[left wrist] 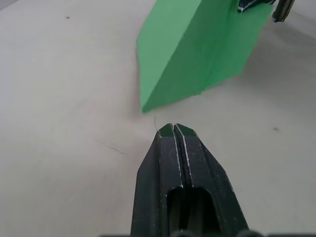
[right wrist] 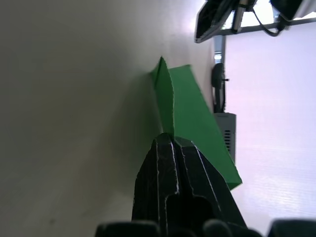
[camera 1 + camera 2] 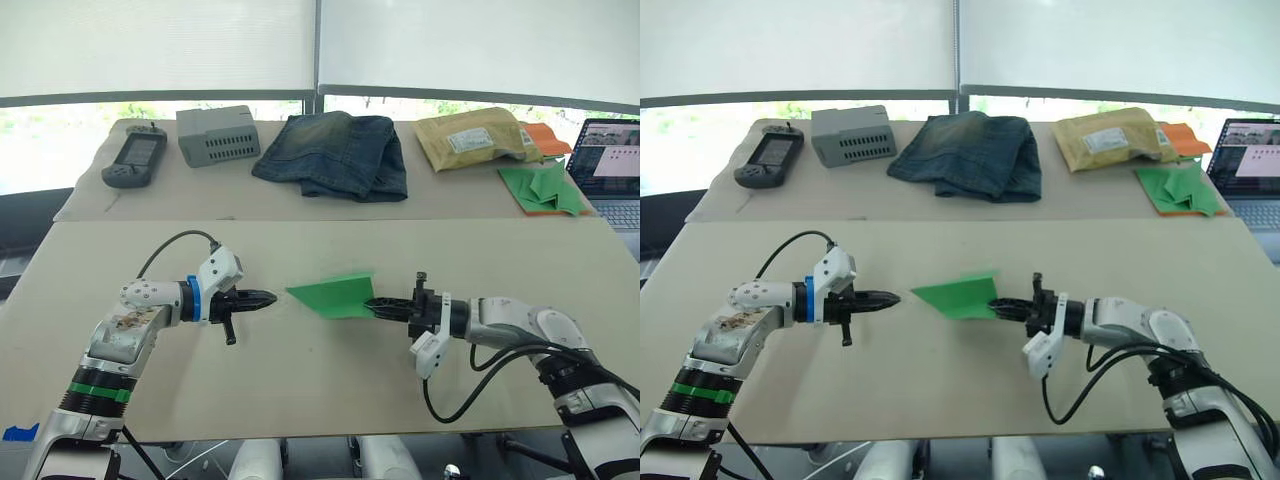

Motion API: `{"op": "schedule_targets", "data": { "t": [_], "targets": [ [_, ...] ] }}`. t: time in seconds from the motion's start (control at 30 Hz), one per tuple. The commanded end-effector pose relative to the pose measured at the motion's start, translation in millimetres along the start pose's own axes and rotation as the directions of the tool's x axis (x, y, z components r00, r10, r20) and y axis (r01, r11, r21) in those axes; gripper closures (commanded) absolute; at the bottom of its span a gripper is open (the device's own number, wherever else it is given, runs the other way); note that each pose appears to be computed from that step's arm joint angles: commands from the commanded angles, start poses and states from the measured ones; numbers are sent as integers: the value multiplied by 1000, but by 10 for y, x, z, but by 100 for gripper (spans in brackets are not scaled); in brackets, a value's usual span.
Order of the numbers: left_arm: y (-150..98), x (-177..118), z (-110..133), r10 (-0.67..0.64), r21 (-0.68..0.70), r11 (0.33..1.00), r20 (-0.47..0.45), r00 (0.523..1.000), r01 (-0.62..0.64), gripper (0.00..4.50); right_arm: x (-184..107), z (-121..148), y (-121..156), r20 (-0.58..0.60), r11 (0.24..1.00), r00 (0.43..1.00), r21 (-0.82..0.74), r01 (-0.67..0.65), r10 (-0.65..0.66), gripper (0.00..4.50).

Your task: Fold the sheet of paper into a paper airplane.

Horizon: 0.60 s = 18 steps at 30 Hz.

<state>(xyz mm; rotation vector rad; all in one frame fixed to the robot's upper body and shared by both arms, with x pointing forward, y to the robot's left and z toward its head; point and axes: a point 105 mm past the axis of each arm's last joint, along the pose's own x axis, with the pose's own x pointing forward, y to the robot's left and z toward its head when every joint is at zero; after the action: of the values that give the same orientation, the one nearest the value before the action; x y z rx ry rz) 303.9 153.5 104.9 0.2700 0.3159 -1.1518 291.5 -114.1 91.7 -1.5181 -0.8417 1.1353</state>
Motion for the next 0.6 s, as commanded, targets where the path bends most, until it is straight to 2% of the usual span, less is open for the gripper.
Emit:
{"op": "schedule_targets", "data": {
  "t": [0.03,0.1,0.23,0.3,0.53,0.6],
  "targets": [
    [4,33,144,-11,49,999,30,999,9,450,-40,-67,80,9,999,999,-2,-37,37,445],
    [4,37,151,-11,50,999,31,999,10,450,-78,-81,119,15,999,998,7,-53,53,445],
    [5,34,145,-10,49,999,31,999,8,450,-134,-79,80,30,999,999,41,-33,31,329],
    [-1,29,136,-10,44,999,33,999,8,450,-203,-65,23,34,999,999,34,-27,25,249],
    [-23,26,129,-20,38,999,40,999,18,450,-517,-107,-128,-25,999,999,24,-45,46,17],
    [-35,21,148,-30,36,999,49,998,28,450,-573,-143,-179,-53,997,998,74,-39,43,8]
  ]
}}
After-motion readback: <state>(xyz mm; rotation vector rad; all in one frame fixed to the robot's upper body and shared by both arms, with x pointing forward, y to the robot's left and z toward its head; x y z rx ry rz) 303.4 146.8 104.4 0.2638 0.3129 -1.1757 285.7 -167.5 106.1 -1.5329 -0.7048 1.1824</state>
